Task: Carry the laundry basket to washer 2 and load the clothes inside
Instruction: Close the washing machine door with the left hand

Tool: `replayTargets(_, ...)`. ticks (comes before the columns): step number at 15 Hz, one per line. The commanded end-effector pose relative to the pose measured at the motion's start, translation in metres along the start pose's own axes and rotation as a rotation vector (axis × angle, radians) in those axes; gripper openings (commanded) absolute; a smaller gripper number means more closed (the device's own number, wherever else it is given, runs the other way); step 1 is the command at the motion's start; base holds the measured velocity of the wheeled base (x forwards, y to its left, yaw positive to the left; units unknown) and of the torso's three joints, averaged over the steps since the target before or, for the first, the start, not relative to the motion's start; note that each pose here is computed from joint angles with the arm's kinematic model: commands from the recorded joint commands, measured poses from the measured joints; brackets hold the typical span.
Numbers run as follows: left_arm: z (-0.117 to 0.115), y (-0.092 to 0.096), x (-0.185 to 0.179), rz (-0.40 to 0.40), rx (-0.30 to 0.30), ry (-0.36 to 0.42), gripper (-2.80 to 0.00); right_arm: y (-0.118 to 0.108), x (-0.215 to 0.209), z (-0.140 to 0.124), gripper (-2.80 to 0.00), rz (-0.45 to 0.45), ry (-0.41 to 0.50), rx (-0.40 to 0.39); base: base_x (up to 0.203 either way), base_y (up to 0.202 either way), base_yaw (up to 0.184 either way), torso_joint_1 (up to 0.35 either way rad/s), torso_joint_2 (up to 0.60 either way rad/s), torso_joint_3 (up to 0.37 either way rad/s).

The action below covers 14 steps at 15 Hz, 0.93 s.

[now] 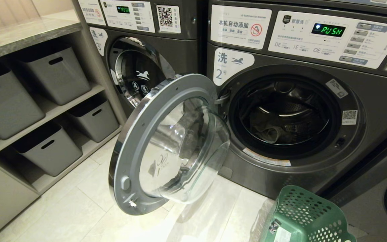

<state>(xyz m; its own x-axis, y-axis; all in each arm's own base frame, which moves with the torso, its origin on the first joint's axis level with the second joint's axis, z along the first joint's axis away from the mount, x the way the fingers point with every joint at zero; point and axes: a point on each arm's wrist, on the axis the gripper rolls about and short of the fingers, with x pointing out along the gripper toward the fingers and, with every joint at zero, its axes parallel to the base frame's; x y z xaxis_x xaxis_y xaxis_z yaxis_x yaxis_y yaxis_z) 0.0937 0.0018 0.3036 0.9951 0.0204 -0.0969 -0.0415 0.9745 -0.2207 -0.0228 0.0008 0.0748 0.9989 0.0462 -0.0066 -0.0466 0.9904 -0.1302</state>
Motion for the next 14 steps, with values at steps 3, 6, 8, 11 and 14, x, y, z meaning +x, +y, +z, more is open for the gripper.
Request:
replayTargets(3,-0.008,0.030,0.089,-0.177,-0.353,0.307,-2.80,0.000,0.000,0.000,-2.80,0.000,0.001,0.006,0.000,0.000,0.000,0.000,0.00,0.000)
replayTargets(6,-0.017,0.047,0.125,-0.283,-0.522,0.412,-2.80,0.000,0.000,0.000,-2.80,0.000,0.001,0.025,0.000,0.000,0.000,0.000,0.00,0.000)
replayTargets(8,-0.027,0.043,0.148,-0.343,-0.564,0.473,-2.80,0.000,0.000,0.000,-2.80,0.000,0.001,0.024,0.000,0.000,0.000,0.000,0.00,0.000)
replayTargets(11,-0.049,0.022,0.183,-0.431,-0.550,0.563,-2.80,0.000,0.000,0.000,-2.80,0.000,0.000,0.027,0.000,0.000,0.000,0.000,0.00,0.000)
replayTargets(14,-0.065,-0.003,0.206,-0.501,-0.514,0.598,-2.80,0.000,0.000,0.000,-2.80,0.000,0.001,0.025,0.000,0.000,0.000,0.000,0.00,0.000)
